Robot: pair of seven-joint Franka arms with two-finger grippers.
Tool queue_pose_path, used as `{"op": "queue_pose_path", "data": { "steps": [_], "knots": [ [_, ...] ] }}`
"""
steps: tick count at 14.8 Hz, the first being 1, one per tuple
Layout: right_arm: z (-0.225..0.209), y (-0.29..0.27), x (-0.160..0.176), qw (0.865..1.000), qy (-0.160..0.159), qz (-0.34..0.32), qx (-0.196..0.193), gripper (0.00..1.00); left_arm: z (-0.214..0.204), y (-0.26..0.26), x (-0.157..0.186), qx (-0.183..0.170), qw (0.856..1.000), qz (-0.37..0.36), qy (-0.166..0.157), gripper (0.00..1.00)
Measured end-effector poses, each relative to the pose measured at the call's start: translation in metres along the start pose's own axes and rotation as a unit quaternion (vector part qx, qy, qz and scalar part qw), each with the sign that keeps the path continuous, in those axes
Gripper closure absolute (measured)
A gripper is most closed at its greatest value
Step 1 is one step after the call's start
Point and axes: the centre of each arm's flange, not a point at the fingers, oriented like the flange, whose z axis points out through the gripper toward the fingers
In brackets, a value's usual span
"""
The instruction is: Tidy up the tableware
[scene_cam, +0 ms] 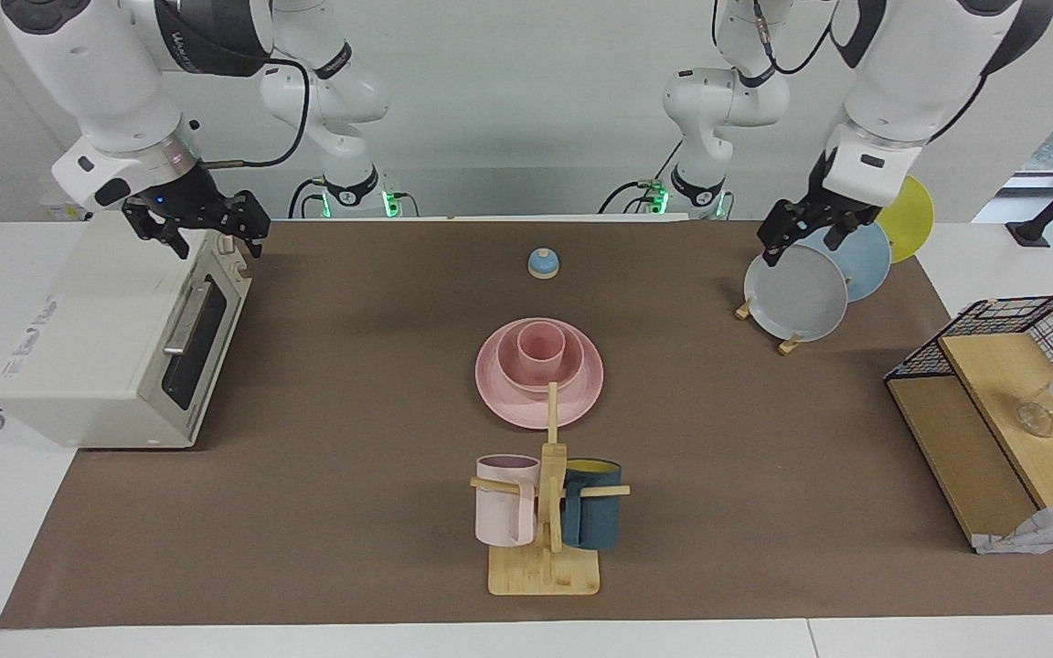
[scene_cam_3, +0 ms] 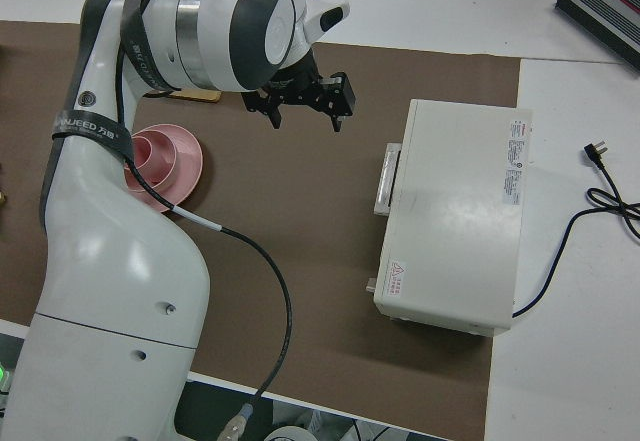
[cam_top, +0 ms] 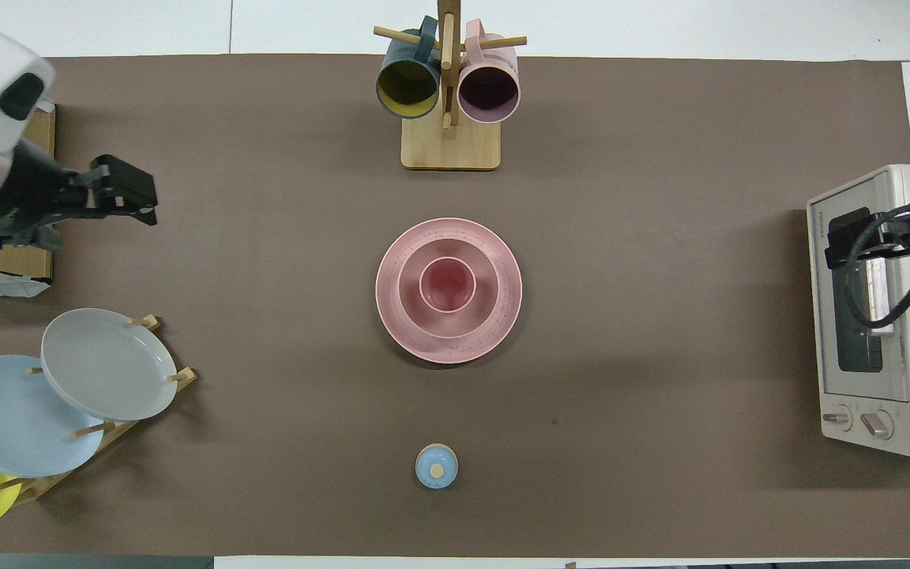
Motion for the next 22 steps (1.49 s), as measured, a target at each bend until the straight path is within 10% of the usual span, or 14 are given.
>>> {"op": "queue_pose_path", "data": {
  "steps": [22],
  "knots": [
    [0.000,-0.002,0.000,1.000,0.000,-0.002,0.000,0.00,-0.035,-0.008,-0.039,0.008,0.999,0.025,-0.025,0.00]
  ]
}}
